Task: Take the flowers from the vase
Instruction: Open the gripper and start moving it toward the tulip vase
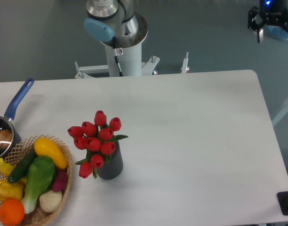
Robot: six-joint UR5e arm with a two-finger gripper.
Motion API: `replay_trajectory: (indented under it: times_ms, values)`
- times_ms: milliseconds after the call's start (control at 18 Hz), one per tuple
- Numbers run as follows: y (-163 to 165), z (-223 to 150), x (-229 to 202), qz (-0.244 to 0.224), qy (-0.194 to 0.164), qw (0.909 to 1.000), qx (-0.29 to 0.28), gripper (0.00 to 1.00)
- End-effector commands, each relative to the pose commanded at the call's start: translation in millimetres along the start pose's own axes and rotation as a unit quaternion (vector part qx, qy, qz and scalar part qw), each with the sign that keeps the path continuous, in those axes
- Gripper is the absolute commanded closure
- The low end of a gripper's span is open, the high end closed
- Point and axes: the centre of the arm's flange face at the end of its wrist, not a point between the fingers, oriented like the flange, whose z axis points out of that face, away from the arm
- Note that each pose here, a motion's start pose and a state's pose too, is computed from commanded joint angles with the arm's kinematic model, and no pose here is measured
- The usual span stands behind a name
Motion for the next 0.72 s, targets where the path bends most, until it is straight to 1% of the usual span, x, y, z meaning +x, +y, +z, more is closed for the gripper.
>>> replay_trajectory:
  times_ms: [222,333,500,722]
  values:
    - [-11,-4,3,0.003,-0.005,0.9998,0.020,0.00]
    - [-17,2,7,-0.005,-0.006,0.9988,0.049,0.00]
    - [-23,4,12,-0.019,-0.015,0.9944,0.103,0.00]
    - [-26,1,17,-0.026,-0.011,0.9941,0.105,0.00]
